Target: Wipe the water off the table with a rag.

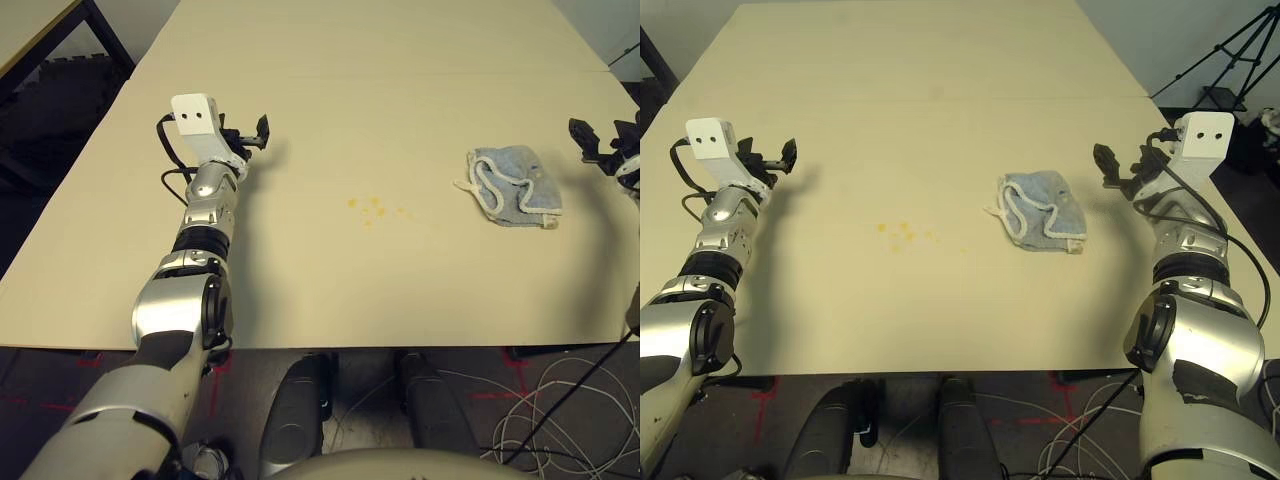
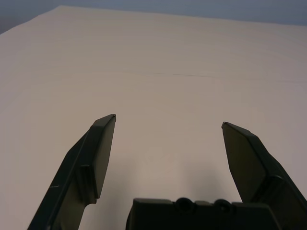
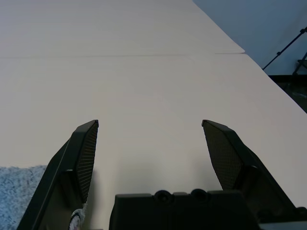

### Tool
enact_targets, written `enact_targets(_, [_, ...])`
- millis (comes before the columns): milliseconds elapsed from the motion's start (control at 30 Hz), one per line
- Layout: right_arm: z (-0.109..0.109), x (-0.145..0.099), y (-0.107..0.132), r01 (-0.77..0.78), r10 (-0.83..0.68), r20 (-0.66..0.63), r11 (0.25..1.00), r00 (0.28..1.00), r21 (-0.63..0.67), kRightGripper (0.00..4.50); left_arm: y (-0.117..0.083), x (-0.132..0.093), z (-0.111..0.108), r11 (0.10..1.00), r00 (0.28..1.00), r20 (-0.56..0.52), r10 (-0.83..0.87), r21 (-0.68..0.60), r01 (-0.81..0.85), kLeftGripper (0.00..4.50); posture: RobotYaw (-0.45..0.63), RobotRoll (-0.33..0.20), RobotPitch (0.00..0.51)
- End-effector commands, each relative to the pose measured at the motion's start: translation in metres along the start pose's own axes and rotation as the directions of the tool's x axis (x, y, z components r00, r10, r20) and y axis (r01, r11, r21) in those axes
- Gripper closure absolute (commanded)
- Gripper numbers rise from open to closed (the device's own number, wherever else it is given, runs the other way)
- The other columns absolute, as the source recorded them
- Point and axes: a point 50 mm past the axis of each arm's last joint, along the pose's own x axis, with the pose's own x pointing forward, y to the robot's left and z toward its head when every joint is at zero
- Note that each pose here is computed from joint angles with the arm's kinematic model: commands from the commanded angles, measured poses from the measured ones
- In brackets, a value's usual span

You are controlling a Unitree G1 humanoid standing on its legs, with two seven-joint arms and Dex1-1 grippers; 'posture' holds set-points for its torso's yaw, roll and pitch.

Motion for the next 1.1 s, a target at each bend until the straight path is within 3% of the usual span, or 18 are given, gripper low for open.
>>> enact_targets(33, [-0.002,-0.006,-0.009,0.022,-0.022,-0.013,1.000,1.000,-0.007,0.02,-0.001,-0.001,-0.007,1.000,0.999,-0.035,0.001,-0.012,-0.001,0.00,-0.03,0.000,0.229])
enact_targets(267, [0.005,-0.008,-0.015,0.027,-0.028,-0.024,1.000,0.999,-0.009,0.02,-0.010,0.003,0.000,0.997,0.997,-0.022,-0.076,-0.001,0.076,0.00,-0.04,0.000,0.214])
enact_targets(367, [0.012,-0.009,-0.021,0.021,-0.018,-0.075,0.999,0.997,0.042,0.02,-0.011,0.010,0.022,0.979,0.980,0.017,-0.200,0.037,0.199,0.00,-0.04,0.000,0.208])
enact_targets(467, [0.015,-0.013,-0.023,-0.028,0.061,-0.209,0.987,0.976,0.159,0.02,-0.008,0.017,0.049,0.927,0.927,0.009,-0.374,-0.009,0.374,0.00,-0.04,0.000,0.211])
enact_targets(567, [0.012,-0.021,-0.024,-0.086,0.151,-0.342,0.976,0.928,0.198,0.02,-0.013,0.016,0.070,0.800,0.800,-0.053,-0.598,0.033,0.600,0.00,-0.04,0.000,0.212])
enact_targets(733, [0.010,-0.026,-0.017,-0.164,0.281,-0.434,0.944,0.856,0.287,0.02,-0.017,0.010,0.092,0.615,0.610,-0.152,-0.778,0.020,0.788,0.00,-0.02,0.000,0.212])
enact_targets(933, [0.003,-0.019,0.003,-0.257,0.384,-0.496,0.916,0.778,0.307,0.02,-0.025,-0.005,0.095,0.383,0.358,-0.318,-0.878,-0.018,0.924,0.00,-0.01,0.000,0.219])
enact_targets(1100, [-0.002,-0.012,0.018,-0.302,0.431,-0.529,0.900,0.731,0.315,0.02,-0.030,-0.014,0.090,0.307,0.264,-0.388,-0.883,-0.052,0.950,0.00,0.01,0.000,0.230])
